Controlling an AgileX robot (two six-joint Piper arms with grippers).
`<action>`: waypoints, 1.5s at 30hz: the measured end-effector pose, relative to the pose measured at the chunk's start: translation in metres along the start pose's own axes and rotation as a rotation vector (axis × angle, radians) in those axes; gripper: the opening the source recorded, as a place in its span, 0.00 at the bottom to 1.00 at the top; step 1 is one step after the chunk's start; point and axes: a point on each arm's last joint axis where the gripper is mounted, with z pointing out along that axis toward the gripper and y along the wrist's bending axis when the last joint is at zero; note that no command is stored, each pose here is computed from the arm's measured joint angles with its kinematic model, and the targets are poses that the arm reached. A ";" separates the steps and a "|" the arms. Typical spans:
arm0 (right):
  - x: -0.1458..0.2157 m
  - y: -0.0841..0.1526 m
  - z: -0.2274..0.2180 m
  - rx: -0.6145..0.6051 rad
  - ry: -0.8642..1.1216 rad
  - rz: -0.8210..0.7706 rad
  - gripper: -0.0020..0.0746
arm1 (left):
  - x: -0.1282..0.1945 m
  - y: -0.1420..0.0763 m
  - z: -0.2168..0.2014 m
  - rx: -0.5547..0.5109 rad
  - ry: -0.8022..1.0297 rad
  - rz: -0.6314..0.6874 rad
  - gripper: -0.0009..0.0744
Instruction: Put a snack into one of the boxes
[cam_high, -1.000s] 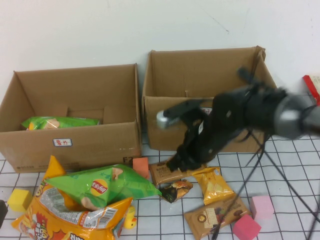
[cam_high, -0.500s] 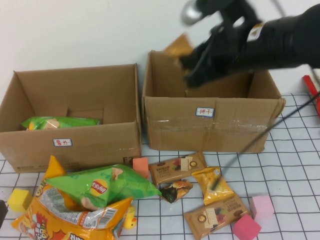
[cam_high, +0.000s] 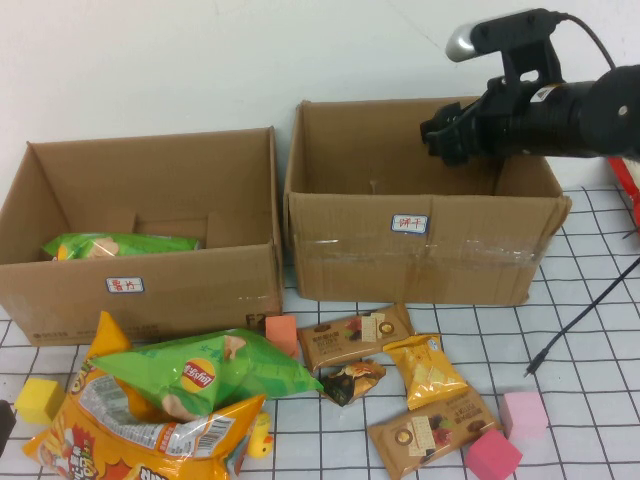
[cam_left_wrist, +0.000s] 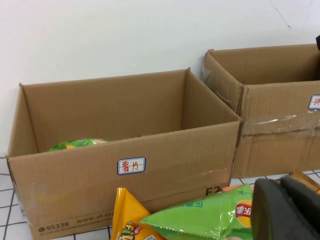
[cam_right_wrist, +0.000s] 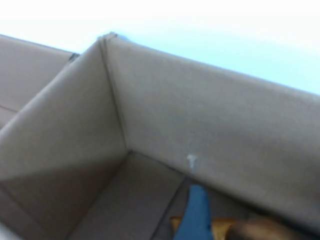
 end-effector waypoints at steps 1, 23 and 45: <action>-0.001 0.000 -0.002 -0.006 0.006 0.003 0.74 | 0.000 0.000 0.000 0.000 0.000 0.000 0.01; -0.037 0.040 -0.275 -0.140 -0.265 -0.166 0.03 | 0.001 -0.002 0.000 0.018 0.014 -0.002 0.01; 0.124 0.062 -0.344 -0.226 -0.199 -0.349 0.03 | 0.009 -0.011 -0.001 0.123 0.103 -0.002 0.01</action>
